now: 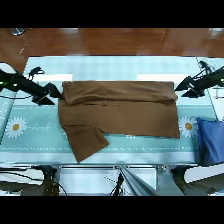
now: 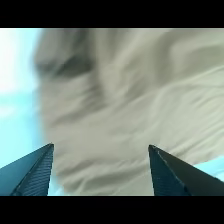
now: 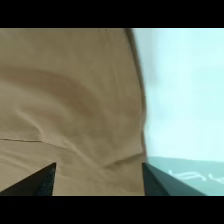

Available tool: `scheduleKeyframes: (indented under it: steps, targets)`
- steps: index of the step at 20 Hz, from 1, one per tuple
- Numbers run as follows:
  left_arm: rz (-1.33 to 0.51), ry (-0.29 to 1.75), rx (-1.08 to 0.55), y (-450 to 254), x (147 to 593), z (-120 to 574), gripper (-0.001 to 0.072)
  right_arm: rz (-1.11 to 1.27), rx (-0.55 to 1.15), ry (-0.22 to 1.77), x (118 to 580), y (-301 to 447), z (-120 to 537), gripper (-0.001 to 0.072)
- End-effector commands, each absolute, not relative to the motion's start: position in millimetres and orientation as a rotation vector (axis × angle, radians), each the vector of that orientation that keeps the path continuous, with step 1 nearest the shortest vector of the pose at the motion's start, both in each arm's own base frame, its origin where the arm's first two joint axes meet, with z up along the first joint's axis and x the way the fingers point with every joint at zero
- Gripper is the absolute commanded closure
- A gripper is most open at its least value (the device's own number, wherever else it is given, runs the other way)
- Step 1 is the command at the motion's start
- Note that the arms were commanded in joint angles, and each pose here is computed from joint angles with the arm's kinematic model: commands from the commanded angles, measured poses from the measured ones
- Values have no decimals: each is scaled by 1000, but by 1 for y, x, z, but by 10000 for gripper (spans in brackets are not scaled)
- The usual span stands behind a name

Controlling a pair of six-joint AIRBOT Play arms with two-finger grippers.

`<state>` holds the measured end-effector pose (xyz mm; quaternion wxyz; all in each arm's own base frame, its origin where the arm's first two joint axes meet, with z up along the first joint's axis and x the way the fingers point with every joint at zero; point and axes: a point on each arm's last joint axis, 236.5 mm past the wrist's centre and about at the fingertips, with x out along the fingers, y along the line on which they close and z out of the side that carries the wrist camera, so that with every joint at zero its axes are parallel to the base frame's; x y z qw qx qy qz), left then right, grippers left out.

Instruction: Fold the shirts.

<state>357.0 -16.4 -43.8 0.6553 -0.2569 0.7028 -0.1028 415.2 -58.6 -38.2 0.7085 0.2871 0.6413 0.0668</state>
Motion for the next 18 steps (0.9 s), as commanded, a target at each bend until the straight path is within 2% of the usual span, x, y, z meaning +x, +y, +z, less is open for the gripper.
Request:
scheduleKeyframes:
  steps: [1,6,11,18]
  targets:
    - [-105,1614,-574,15,310,-40,3,40,655,1263,406,-82,-9,89]
    - [-55,1592,-777,-20,239,-76,3,114,736,1182,346,-29,-18,89]
    - [-255,1518,-968,-84,227,-75,3,135,807,1194,305,3,-41,90]
    - [-316,1582,-840,-124,203,-100,4,151,849,1189,305,7,-35,90]
